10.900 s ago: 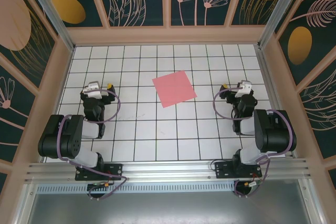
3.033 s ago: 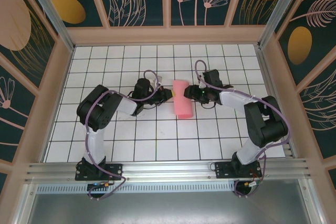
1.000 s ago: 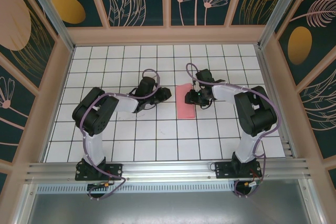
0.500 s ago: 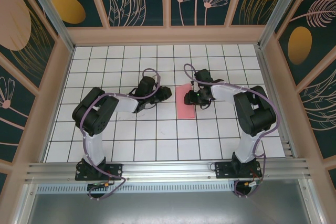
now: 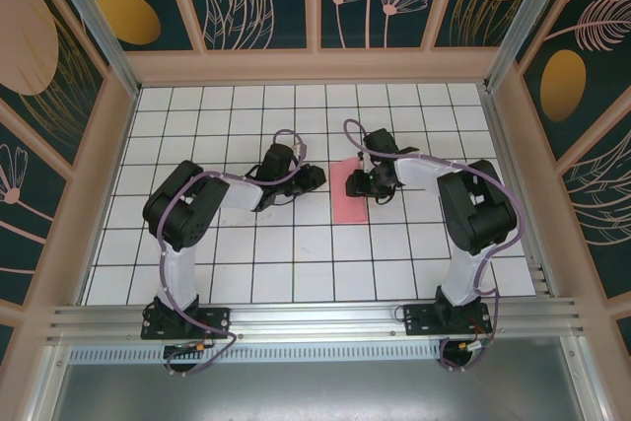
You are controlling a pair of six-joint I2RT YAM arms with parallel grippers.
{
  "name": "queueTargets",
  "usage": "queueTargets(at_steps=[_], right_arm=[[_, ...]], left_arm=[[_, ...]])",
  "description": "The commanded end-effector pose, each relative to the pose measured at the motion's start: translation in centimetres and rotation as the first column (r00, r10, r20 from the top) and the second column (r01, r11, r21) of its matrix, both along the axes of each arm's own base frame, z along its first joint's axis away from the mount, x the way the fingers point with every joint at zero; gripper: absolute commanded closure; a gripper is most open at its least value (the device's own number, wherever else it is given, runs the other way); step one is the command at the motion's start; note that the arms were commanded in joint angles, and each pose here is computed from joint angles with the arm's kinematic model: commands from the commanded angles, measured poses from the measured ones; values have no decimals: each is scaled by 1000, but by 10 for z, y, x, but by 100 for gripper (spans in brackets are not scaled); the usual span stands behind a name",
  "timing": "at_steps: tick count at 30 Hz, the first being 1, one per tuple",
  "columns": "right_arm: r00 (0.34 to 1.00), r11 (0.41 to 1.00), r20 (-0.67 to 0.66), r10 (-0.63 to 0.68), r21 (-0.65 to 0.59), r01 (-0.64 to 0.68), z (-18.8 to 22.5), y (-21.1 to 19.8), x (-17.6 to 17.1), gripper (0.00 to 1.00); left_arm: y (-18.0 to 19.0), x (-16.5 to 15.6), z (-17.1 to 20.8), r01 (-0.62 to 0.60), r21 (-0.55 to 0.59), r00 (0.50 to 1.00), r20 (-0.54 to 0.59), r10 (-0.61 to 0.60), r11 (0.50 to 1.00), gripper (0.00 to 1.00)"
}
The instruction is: Fold a paper plane with a square sheet of paper (pick it up from the middle)
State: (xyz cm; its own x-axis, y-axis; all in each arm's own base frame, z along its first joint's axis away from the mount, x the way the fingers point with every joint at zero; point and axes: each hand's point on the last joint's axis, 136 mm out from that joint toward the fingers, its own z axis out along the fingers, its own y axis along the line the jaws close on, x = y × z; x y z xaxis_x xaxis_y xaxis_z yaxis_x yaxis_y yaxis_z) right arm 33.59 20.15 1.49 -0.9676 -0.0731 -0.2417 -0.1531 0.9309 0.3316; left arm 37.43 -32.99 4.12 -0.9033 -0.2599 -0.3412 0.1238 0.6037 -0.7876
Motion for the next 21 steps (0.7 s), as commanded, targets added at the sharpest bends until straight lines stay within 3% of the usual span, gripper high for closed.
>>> queueTargets(at_steps=[1, 21], right_arm=[[996, 986, -81, -33, -166, 19, -52, -29, -14, 49], [991, 982, -125, -56, -185, 32, -62, -31, -20, 48]], left_arm=[[-17, 7, 15, 38, -44, 999, 30, -36, 998, 76], [-41, -4, 3, 105, -51, 994, -5, -105, 993, 85]])
